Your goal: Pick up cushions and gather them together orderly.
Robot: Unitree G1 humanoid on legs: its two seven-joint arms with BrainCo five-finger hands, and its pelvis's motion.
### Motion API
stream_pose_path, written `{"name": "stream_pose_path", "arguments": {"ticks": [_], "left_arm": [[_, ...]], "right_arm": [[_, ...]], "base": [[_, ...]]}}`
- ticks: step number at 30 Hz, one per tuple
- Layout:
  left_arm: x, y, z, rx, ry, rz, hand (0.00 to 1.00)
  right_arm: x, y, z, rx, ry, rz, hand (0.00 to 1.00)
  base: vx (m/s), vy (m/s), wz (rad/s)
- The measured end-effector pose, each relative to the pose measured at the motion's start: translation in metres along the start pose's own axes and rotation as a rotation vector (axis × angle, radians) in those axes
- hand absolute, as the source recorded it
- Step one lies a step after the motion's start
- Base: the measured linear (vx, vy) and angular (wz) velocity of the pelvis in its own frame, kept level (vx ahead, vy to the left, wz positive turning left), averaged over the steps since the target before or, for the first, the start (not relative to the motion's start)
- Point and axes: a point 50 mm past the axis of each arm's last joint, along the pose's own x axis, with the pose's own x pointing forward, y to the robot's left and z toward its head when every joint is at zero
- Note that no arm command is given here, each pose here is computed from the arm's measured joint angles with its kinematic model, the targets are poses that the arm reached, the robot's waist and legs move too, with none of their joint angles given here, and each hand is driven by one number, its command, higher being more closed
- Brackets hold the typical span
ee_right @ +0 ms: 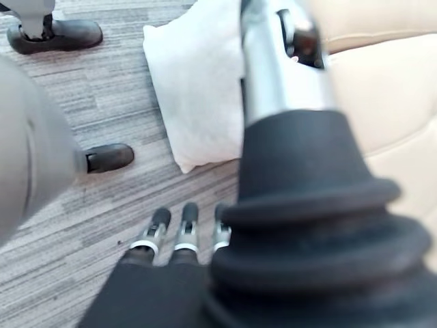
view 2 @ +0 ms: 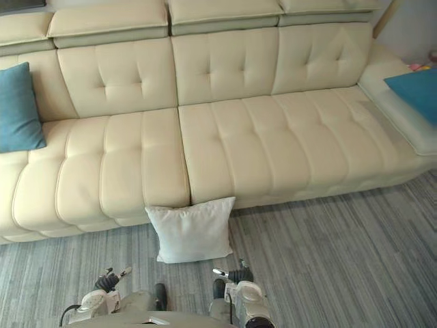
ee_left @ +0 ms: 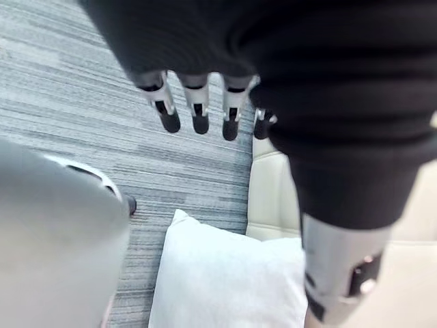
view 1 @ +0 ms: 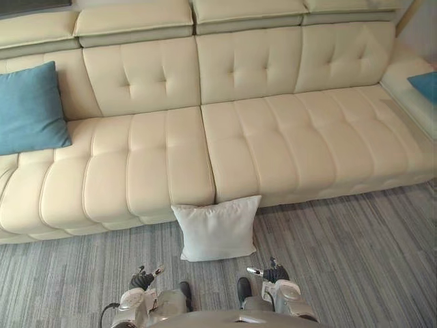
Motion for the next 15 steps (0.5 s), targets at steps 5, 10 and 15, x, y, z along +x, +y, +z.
{"name": "stream_pose_path", "arguments": {"ticks": [5, 10, 15], "left_arm": [[0.001, 0.009, -0.002, 0.024, 0.014, 0.012, 0.00], [0.001, 0.010, -0.002, 0.026, 0.014, 0.013, 0.00], [0.001, 0.010, -0.002, 0.026, 0.014, 0.013, 0.00]], "right_arm": [[0.003, -0.011, 0.002, -0.022, 0.007, -0.021, 0.00], [0.003, -0.011, 0.001, -0.022, 0.009, -0.022, 0.00], [0.003, -0.011, 0.002, -0.022, 0.007, -0.022, 0.00]], "base": [[-0.03, -0.001, -0.03], [-0.01, 0.000, 0.00], [0.00, 0.000, 0.00]]}}
